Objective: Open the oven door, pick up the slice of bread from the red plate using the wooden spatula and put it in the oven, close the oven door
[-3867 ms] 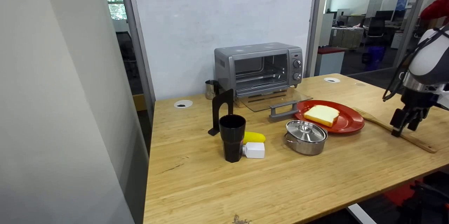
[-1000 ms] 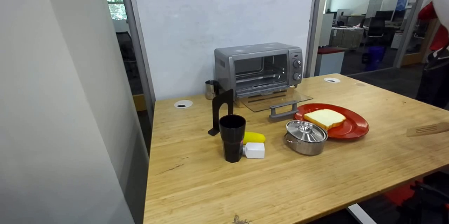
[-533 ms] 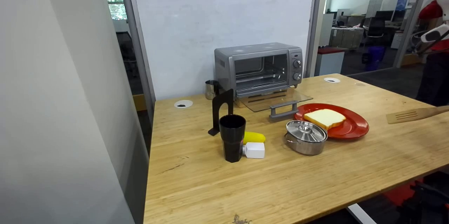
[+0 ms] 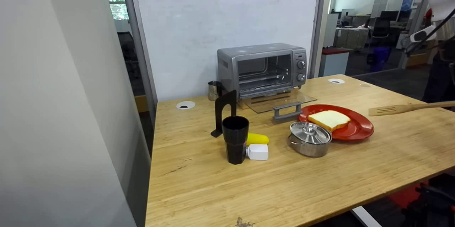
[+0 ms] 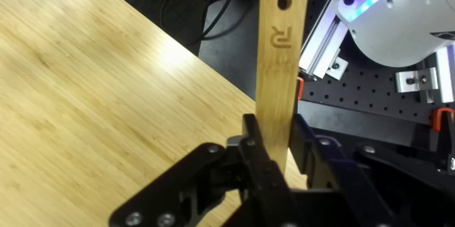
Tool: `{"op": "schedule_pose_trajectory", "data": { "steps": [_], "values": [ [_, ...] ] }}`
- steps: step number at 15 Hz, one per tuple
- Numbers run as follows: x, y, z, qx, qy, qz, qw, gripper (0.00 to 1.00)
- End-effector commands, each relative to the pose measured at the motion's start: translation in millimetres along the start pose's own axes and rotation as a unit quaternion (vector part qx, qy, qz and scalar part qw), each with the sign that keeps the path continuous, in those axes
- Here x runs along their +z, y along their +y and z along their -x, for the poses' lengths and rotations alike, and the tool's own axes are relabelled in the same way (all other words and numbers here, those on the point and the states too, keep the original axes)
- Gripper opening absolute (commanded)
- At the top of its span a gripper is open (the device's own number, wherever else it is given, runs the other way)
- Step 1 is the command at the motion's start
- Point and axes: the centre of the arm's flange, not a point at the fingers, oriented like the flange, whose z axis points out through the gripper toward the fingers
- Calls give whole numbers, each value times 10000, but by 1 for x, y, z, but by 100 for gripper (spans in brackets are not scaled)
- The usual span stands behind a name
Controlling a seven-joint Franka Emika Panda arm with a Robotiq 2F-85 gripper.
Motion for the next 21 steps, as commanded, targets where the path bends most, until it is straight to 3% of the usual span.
{"op": "schedule_pose_trajectory", "data": {
  "steps": [1, 14, 21],
  "values": [
    [4, 24, -40, 21, 48, -425, 9991, 6],
    [28, 47, -102, 285, -316, -1479, 9881, 6],
    [30, 33, -108, 455, -501, -1620, 9845, 6]
  ]
}}
